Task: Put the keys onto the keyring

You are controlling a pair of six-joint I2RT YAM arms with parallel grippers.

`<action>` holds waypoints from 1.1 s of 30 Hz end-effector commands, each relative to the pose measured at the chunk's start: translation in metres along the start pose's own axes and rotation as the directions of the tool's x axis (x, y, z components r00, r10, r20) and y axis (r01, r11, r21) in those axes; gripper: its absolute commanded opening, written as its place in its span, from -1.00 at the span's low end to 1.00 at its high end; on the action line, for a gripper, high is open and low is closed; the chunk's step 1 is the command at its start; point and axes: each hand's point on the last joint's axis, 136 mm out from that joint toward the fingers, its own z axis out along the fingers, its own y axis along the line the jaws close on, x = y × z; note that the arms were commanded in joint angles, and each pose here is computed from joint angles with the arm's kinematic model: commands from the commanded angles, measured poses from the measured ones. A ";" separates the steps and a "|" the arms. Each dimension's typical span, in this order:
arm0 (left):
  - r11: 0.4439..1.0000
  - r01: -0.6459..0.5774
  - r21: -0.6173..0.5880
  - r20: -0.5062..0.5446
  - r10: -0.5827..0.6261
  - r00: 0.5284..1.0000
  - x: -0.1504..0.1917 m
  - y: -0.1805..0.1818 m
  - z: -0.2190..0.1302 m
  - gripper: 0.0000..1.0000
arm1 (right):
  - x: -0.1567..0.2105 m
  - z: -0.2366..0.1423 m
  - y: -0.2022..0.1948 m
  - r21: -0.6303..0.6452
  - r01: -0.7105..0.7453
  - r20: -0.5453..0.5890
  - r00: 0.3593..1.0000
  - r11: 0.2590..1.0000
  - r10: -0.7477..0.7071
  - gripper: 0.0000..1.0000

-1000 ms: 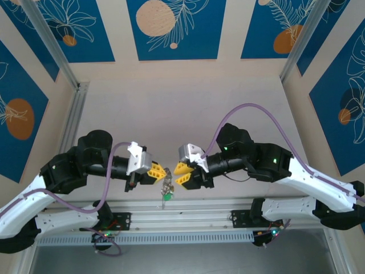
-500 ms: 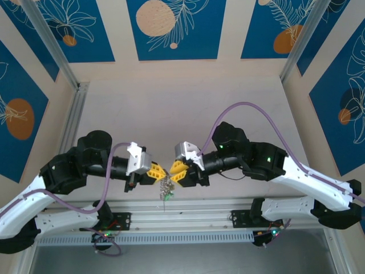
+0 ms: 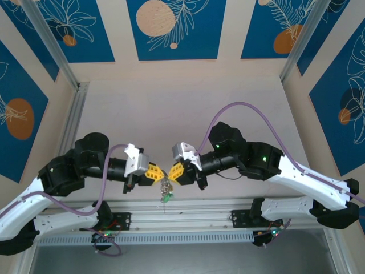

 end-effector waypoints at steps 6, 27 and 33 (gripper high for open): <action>0.997 -0.078 0.008 0.131 0.076 0.988 -0.029 -0.007 -0.008 -1.00 | 0.008 0.010 -0.003 -0.035 -0.034 -0.016 0.999 0.999 0.033 -1.00; 0.993 -0.074 0.091 0.260 0.048 0.964 -0.045 -0.018 -0.004 -1.00 | -0.011 0.002 0.012 -0.112 0.028 0.063 0.998 0.993 -0.021 -1.00; 0.998 -0.048 0.047 0.266 0.034 0.963 -0.043 -0.010 -0.004 -1.00 | -0.012 -0.008 0.000 0.006 0.050 0.098 0.994 0.999 -0.050 -0.55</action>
